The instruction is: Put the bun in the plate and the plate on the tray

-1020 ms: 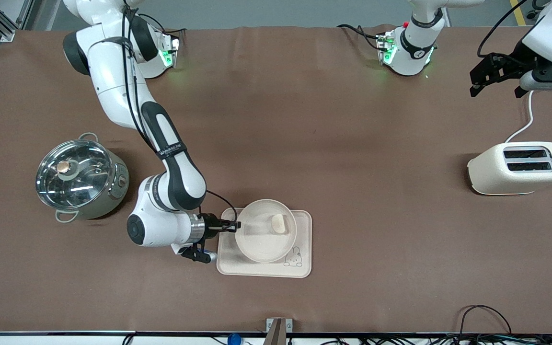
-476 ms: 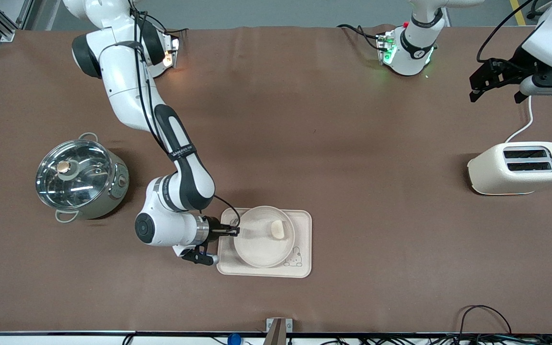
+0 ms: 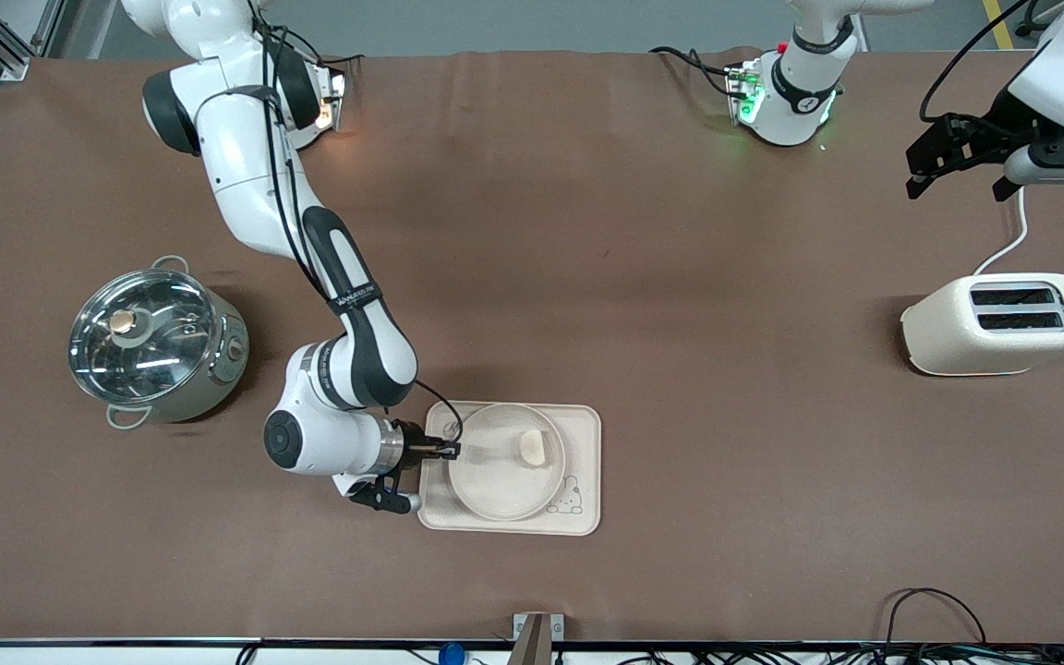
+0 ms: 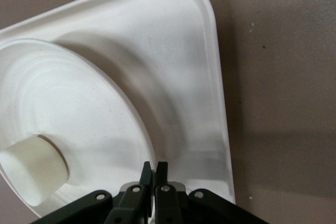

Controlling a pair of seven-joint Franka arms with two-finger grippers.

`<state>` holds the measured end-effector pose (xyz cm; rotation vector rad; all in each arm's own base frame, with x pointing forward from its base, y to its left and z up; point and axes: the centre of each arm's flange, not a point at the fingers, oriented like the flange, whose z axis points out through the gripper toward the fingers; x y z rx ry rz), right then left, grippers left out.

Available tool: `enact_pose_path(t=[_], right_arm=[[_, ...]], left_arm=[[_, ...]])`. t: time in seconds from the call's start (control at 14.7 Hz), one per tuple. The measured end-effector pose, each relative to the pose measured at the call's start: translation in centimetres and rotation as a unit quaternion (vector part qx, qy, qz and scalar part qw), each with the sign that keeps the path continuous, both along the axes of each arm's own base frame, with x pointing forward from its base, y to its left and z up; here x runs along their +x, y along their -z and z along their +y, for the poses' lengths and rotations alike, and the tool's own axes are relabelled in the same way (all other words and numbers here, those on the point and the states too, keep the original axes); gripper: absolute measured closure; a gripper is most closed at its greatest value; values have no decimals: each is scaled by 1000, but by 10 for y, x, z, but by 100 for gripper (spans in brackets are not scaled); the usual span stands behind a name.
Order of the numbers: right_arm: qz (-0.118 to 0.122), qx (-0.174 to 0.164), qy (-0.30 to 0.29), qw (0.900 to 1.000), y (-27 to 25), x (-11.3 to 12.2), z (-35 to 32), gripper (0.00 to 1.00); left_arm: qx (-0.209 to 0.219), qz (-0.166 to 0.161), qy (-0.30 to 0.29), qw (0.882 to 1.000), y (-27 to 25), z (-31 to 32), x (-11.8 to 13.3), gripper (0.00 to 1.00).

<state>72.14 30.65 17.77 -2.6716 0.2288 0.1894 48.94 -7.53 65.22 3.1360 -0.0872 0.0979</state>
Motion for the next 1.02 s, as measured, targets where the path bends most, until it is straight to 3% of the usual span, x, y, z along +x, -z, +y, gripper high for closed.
enact_pose_path(t=[0.14, 0.2, 0.48, 0.61, 0.75, 0.88, 1.02], right_arm=[[-3, -5, -4, 1000, -2, 0, 2, 94], [-4, -5, -4, 1000, -3, 0, 3, 86], [-9, 4, -14, 1000, -32, 3, 10, 44], [4, 10, -27, 1000, -57, 0, 11, 25], [31, 8, -39, 999, -83, -2, -2, 4], [34, -3, -39, 999, -117, 2, -28, 0], [31, -42, -46, 998, -165, 0, -60, 0]], left_arm=[[0, 0, 0, 1000, 0, 0, 0, 0], [0, 0, 0, 1000, 0, 0, 0, 0], [0, -1, 1, 1000, 0, 0, 0, 0], [0, -4, 2, 1000, -2, -2, 0, 0], [0, -5, 6, 1000, -3, -6, -1, 0], [0, -6, 11, 1000, -4, -11, -1, 0], [1, -5, 12, 1000, -4, -13, -2, 0]])
